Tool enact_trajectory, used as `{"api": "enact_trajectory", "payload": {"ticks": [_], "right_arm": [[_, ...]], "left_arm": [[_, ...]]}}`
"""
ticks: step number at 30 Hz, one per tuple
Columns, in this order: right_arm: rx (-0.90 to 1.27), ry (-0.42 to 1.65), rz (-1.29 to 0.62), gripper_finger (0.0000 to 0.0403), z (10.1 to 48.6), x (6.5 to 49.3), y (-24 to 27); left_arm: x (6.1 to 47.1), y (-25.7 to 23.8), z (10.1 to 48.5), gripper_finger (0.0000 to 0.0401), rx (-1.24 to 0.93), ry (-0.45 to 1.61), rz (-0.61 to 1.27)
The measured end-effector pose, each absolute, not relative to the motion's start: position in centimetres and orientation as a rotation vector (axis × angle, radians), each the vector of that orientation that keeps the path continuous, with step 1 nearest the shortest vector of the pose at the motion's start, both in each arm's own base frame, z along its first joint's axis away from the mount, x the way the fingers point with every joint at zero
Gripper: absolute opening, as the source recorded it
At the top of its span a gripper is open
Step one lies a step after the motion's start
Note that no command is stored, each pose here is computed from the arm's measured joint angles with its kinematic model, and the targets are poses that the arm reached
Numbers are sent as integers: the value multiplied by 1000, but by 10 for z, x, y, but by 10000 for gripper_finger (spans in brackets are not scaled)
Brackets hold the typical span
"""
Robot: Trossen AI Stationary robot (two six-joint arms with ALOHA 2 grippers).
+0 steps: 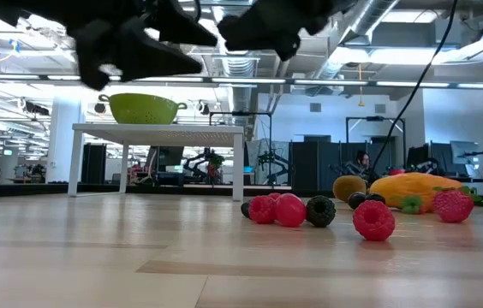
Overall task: Pick & Place Fruit
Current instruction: Put the blackberry into the green strainer bowl on the shelf
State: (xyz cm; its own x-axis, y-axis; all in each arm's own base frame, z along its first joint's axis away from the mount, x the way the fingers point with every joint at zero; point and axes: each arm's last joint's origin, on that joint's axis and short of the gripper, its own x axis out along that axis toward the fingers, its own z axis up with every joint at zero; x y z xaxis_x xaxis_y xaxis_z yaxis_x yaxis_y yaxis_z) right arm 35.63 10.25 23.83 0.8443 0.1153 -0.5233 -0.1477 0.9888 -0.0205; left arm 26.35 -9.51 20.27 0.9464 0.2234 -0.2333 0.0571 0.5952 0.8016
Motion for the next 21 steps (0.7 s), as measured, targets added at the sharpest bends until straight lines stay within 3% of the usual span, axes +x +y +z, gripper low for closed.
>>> {"api": "enact_trajectory", "payload": {"ticks": [2,11,15,21], "right_arm": [[-50,517,130,75,241,359,99],[-29,456,93,75,246,367,82],[-26,444,81,75,247,368,79],[-28,438,76,75,247,369,77]], "left_arm": [[265,-94,203,280,981,344,172],[274,-110,188,233,1213,301,145],[277,-110,190,216,1317,310,265],[276,-105,200,207,1316,315,363]]}}
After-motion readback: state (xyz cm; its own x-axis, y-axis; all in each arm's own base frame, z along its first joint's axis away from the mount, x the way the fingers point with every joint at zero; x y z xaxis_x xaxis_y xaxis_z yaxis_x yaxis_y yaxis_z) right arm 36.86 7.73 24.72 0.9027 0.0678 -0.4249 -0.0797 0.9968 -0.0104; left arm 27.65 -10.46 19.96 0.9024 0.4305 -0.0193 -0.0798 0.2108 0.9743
